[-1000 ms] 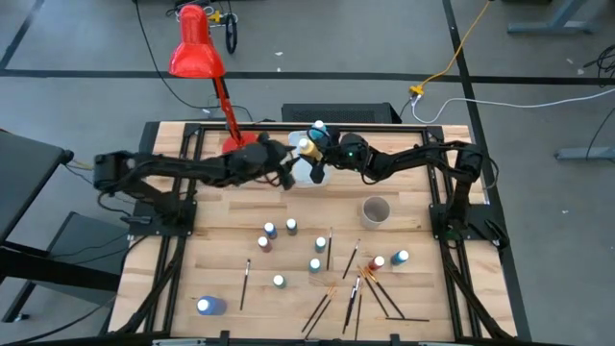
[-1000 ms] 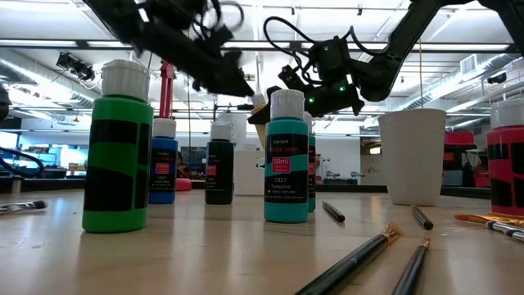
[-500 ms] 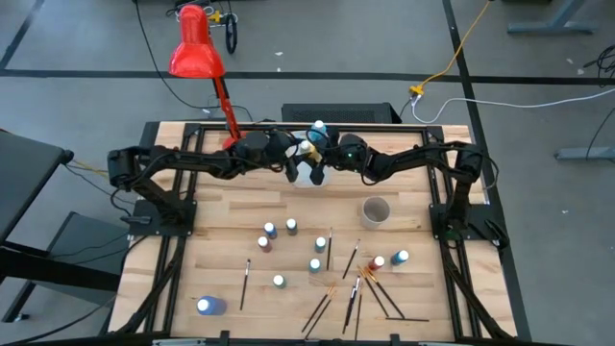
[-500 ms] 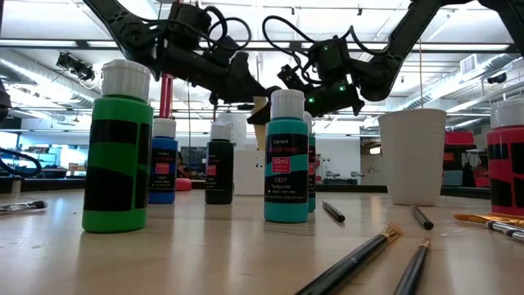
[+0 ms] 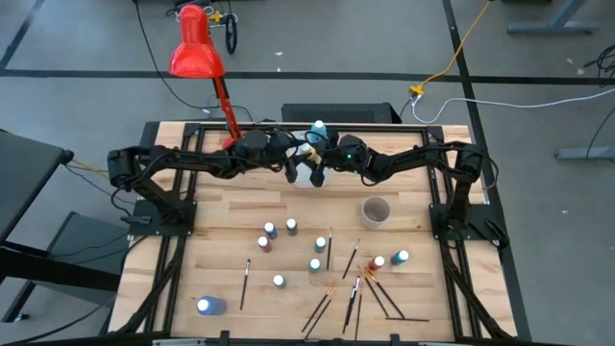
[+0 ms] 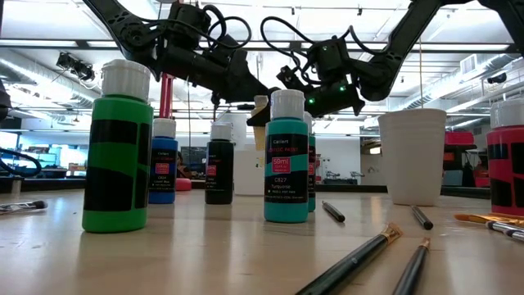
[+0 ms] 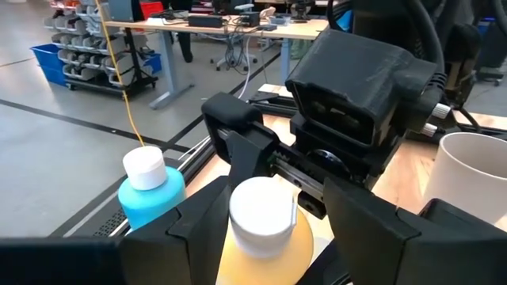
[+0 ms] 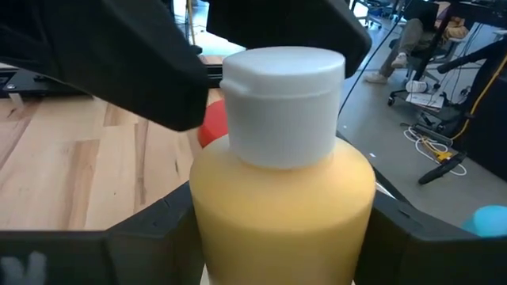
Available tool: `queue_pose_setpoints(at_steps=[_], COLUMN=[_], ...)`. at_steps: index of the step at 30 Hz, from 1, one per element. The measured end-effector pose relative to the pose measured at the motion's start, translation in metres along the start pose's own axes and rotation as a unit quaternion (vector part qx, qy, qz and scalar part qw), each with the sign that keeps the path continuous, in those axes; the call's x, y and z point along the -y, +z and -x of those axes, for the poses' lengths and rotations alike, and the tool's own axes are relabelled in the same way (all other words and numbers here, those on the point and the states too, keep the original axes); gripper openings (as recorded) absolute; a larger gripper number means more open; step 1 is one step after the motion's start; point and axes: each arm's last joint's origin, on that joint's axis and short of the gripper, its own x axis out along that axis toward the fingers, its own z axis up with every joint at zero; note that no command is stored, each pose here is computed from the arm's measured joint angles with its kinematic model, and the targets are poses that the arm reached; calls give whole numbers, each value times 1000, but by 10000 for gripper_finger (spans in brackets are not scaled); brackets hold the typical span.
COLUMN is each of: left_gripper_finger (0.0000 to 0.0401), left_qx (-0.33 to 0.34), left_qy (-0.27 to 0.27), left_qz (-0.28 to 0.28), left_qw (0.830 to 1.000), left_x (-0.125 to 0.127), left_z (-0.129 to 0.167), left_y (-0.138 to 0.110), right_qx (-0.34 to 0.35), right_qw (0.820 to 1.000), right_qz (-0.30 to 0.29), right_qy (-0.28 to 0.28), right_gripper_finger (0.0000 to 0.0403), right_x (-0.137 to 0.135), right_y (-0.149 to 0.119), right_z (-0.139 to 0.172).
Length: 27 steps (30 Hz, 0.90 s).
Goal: Pick & Place Paint Supplies
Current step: Put the large yellow paint bottle into the white bin
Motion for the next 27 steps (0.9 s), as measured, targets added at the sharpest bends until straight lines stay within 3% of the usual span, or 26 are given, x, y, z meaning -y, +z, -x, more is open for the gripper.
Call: queue_pose_setpoints(at_steps=[9, 15, 27], left_gripper_finger=[213, 213, 213], left_qx=[3, 3, 2], left_qy=[-3, -10, 0], left_qz=[0, 0, -11], left_qw=[1000, 1000, 1000], left_x=[0, 1, 1], left_z=[0, 0, 0], left_y=[1, 1, 1], right_qx=[-3, -2, -33], right_qw=[1000, 999, 999], right_qz=[0, -14, -13], right_qy=[1, 31, 17], right_gripper_finger=[226, 226, 226], right_x=[0, -2, 0], right_y=[0, 0, -4], right_z=[0, 0, 2])
